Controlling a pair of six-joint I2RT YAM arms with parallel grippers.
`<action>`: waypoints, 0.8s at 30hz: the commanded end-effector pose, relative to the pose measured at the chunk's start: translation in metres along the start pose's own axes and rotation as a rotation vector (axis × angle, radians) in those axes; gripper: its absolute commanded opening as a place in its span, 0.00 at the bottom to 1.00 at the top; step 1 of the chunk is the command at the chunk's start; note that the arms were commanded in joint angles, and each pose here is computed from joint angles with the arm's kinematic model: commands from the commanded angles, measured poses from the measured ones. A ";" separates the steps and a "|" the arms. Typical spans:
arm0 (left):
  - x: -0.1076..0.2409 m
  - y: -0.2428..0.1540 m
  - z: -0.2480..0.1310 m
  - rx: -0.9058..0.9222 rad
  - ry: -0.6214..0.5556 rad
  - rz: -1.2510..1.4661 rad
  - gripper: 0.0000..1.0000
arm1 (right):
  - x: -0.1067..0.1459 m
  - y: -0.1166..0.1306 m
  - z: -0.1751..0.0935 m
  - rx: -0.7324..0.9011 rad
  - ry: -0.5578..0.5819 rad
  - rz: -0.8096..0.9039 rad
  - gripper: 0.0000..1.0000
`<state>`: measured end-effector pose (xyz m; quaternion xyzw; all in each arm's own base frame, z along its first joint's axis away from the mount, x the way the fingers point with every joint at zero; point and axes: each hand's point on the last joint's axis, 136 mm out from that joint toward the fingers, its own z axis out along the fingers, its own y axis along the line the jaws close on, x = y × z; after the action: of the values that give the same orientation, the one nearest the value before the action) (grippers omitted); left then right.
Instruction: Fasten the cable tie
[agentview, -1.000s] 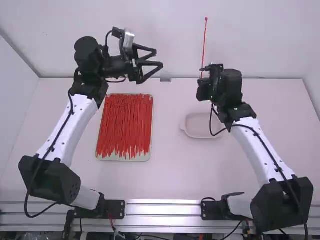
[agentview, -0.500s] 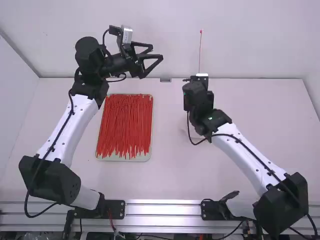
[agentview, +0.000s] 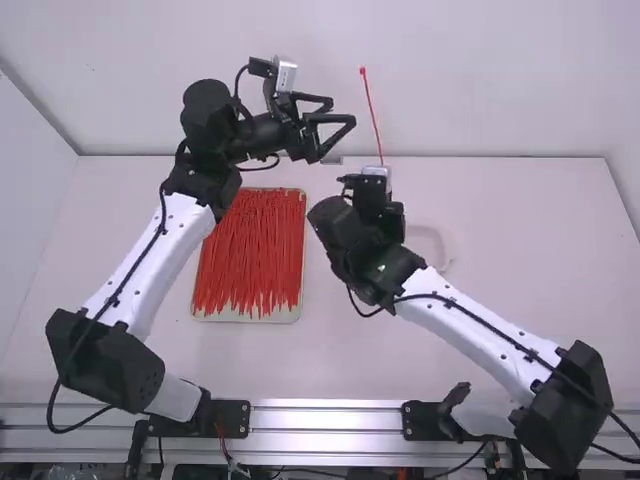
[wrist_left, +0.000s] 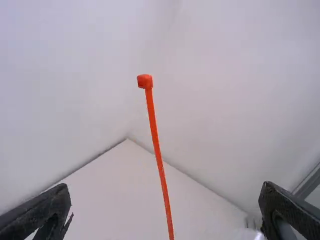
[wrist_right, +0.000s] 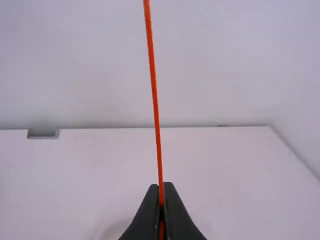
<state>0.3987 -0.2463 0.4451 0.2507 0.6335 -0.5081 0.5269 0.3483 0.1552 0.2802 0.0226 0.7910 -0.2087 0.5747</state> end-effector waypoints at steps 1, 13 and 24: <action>-0.008 -0.004 0.004 -0.004 -0.023 0.014 0.96 | -0.016 -0.014 -0.012 0.103 -0.060 0.025 0.00; -0.026 -0.013 0.004 0.019 -0.091 0.036 0.55 | -0.020 -0.011 -0.026 0.116 -0.094 0.016 0.00; -0.035 -0.016 0.005 0.016 -0.132 0.005 0.50 | -0.020 -0.008 -0.028 0.105 -0.095 0.014 0.00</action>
<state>0.4013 -0.2447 0.4750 0.2226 0.5997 -0.5201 0.5660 0.3276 0.1606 0.2978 0.0338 0.7576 -0.2500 0.6020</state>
